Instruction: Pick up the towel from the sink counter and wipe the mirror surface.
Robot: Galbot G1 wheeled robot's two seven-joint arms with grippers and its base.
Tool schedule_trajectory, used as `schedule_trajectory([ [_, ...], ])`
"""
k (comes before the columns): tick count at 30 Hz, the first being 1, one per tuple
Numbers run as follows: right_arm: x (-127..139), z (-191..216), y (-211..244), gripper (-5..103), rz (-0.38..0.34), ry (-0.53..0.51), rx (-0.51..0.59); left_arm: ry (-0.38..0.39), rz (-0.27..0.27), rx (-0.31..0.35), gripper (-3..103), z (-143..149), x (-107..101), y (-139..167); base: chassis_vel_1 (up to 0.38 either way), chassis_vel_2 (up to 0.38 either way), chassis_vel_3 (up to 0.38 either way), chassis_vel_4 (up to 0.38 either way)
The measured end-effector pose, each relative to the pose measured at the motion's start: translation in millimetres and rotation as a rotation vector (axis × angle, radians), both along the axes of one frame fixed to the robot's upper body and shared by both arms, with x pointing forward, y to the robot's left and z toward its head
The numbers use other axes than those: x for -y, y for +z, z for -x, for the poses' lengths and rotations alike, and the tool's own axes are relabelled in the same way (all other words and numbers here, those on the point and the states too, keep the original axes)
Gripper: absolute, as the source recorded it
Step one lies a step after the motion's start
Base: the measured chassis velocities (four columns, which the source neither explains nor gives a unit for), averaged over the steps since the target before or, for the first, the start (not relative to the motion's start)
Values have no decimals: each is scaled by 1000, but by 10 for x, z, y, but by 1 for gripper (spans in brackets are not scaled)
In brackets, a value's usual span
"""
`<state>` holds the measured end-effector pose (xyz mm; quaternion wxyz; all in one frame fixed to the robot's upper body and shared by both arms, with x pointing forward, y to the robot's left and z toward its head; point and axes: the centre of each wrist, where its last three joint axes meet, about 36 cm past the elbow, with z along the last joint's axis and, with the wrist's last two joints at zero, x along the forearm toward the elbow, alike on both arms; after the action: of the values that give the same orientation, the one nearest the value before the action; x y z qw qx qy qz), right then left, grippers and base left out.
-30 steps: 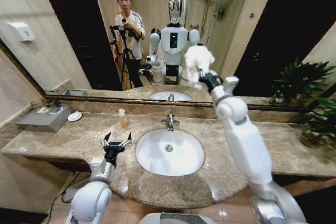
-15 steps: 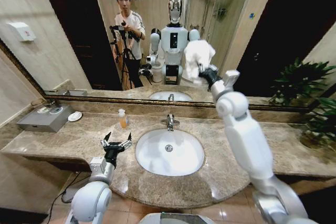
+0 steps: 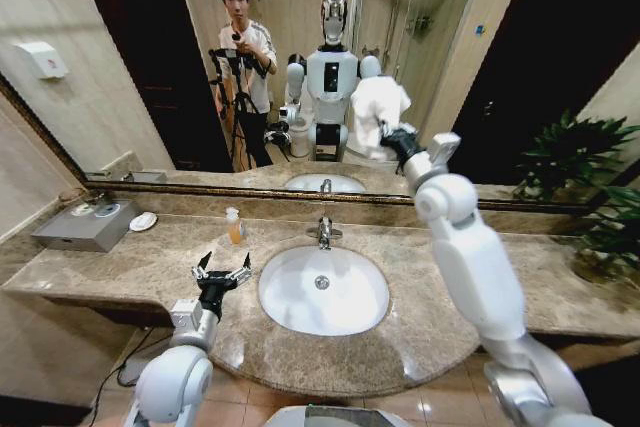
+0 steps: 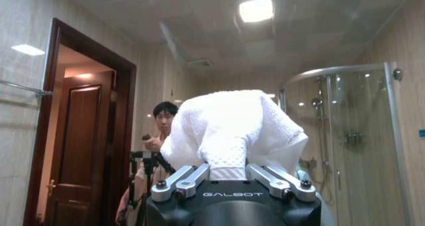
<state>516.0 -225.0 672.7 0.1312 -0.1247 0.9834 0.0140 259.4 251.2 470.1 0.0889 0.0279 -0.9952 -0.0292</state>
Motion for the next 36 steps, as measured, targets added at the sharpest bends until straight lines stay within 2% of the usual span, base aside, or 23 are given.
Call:
schedule_trajectory([
  [9,1,72,-572,10,14,6,-96,0,0,0,100,0,0,0,0,0,0,0],
  [12,-47,207,-816,10,13,9,-119,0,0,0,100,0,0,0,0,0,0,0],
  [16,-142,401,-902,10,8,20,-115,0,0,0,100,0,0,0,0,0,0,0],
  [23,-208,475,-957,10,45,15,-101,0,0,0,100,0,0,0,0,0,0,0],
  [36,-219,581,-1027,10,62,39,-115,0,0,0,100,0,0,0,19,16,-18,-27],
])
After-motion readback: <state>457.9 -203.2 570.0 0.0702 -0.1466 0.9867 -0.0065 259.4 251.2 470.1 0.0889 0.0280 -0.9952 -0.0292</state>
